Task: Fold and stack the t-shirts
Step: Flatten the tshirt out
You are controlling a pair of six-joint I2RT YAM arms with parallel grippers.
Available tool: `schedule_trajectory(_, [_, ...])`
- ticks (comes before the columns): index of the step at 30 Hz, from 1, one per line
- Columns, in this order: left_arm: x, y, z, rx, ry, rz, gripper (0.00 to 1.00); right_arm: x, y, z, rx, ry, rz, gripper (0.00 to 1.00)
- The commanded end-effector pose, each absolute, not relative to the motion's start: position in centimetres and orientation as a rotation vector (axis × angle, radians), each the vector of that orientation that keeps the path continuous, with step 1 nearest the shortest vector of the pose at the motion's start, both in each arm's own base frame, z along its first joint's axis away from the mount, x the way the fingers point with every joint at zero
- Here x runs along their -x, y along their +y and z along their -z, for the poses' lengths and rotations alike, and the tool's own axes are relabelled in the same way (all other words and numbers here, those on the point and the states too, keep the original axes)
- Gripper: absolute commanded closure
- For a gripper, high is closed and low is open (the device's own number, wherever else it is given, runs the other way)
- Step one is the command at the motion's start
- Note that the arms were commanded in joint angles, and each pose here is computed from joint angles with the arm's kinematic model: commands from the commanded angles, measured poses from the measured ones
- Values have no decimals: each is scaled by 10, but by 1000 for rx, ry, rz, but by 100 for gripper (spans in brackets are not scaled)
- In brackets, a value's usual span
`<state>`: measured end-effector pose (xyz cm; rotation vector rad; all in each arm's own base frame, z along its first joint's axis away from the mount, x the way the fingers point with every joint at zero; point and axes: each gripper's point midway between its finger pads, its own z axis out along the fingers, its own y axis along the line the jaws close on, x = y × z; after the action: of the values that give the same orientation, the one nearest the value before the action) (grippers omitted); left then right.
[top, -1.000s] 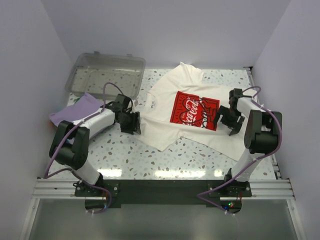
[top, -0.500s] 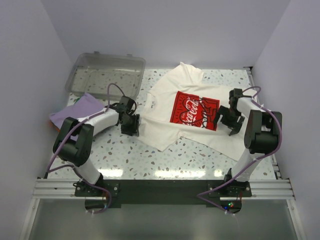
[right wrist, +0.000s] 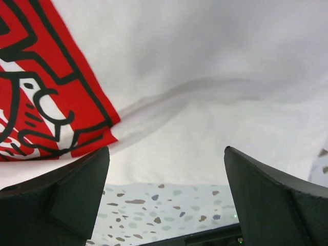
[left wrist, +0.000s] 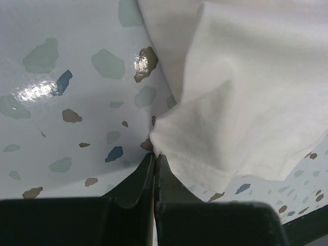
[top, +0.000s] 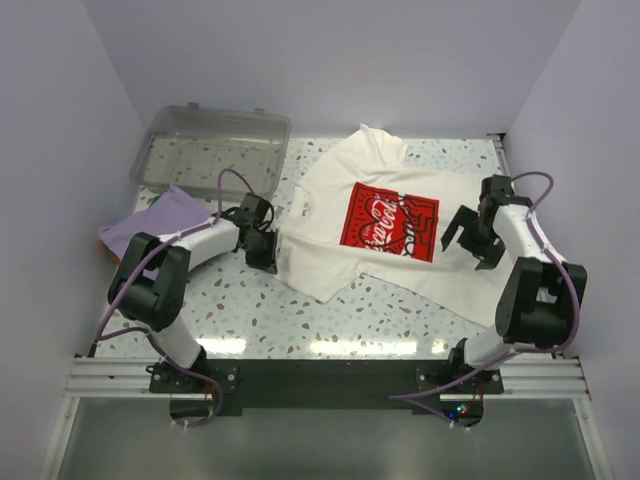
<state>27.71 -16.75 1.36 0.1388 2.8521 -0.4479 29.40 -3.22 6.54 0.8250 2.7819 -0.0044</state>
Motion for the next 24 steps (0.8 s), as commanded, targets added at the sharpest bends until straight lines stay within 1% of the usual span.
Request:
schedule_trajectory(1, [-273,-168,-7,-186,2873,452,100,-255,-53,-75,-895,2794,107,3])
schedule_trajectory(4, [-279,-173,-12,-192,2857,472,100,-219,-69,-71,-984,2811,211,2])
schedule_trajectory(5, [-280,-175,-13,-193,2855,486,100,-200,-77,-67,-1061,2814,241,2])
schedule_trajectory(7, [-284,-179,-17,-193,2843,508,100,-184,-85,-67,-1169,2772,254,2])
schedule_trajectory(10, [-286,-185,-21,-200,2833,549,100,-180,-100,-80,-1258,2683,306,2])
schedule_trajectory(11, [-287,-187,-24,-202,2829,568,100,-180,-99,-78,-1293,2688,272,5])
schedule_trajectory(14, [-288,-189,-30,-216,2816,580,100,-164,-102,-67,-1443,2711,205,9])
schedule_trajectory(20, [-284,-188,-40,-220,2810,598,100,-153,-98,-60,-1688,2634,123,9])
schedule_trajectory(24, [-284,-189,-44,-218,2805,606,100,-147,-96,-55,-1778,2603,142,9])
